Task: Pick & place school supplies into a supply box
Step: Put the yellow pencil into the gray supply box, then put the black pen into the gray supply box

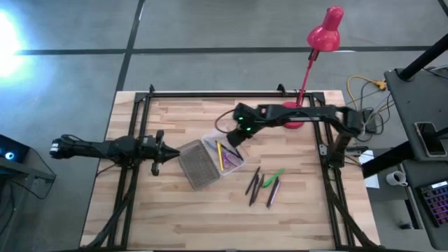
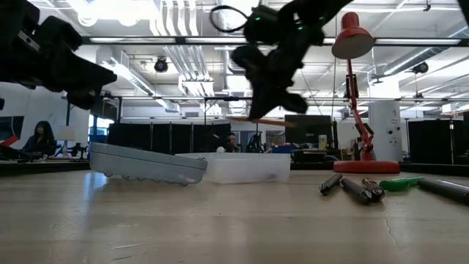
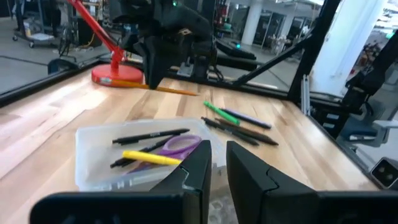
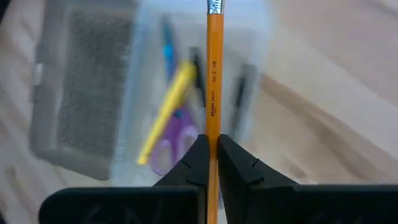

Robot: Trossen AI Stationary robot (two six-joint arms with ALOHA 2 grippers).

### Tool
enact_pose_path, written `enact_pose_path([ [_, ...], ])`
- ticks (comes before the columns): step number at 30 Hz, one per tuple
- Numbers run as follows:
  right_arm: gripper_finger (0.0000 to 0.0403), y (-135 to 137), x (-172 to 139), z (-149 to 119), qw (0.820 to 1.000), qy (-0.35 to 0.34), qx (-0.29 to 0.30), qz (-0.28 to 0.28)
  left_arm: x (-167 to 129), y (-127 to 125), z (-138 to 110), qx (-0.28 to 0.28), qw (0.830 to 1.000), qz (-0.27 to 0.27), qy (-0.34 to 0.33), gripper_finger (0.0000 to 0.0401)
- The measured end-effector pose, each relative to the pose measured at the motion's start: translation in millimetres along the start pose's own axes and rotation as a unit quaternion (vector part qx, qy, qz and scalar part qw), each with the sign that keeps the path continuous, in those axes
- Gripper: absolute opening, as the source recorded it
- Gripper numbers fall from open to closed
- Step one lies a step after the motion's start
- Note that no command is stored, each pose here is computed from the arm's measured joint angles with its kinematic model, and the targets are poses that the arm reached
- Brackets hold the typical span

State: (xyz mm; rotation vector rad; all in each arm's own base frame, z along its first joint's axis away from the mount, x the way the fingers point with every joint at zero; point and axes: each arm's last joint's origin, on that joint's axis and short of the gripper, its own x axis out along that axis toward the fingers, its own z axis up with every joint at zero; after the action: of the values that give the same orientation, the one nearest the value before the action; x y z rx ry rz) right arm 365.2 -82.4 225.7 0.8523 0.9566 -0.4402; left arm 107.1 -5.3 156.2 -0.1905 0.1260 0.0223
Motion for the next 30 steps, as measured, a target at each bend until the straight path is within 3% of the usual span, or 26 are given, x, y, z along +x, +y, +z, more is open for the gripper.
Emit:
enact_pose_path([
  [4,0.0008,11.0,25.3,14.5,0.999,0.029,-0.021,0.02,2.6,0.5,-3.4,0.002,1.0,0.004,0.02,0.0034],
  [10,0.0005,13.5,60.5,17.1,0.995,0.089,-0.051,0.005,6.1,1.2,-8.6,0.004,0.999,0.01,0.051,0.0034],
  [17,0.0006,16.3,72.4,15.2,0.993,0.095,-0.064,-0.013,9.5,2.1,-14.2,0.007,0.996,0.017,0.083,0.0034],
  [24,0.0008,17.1,52.6,14.0,0.99,0.1,-0.091,-0.027,12.0,2.9,-19.0,0.009,0.994,0.022,0.109,0.0034],
  [27,0.001,15.6,28.4,0.6,0.976,0.155,-0.147,-0.05,12.8,3.2,-20.7,0.01,0.993,0.024,0.118,0.0034],
  [30,0.002,19.0,-4.6,-20.5,0.949,0.175,-0.248,-0.085,13.4,3.4,-22.1,0.01,0.992,0.026,0.125,0.0034],
])
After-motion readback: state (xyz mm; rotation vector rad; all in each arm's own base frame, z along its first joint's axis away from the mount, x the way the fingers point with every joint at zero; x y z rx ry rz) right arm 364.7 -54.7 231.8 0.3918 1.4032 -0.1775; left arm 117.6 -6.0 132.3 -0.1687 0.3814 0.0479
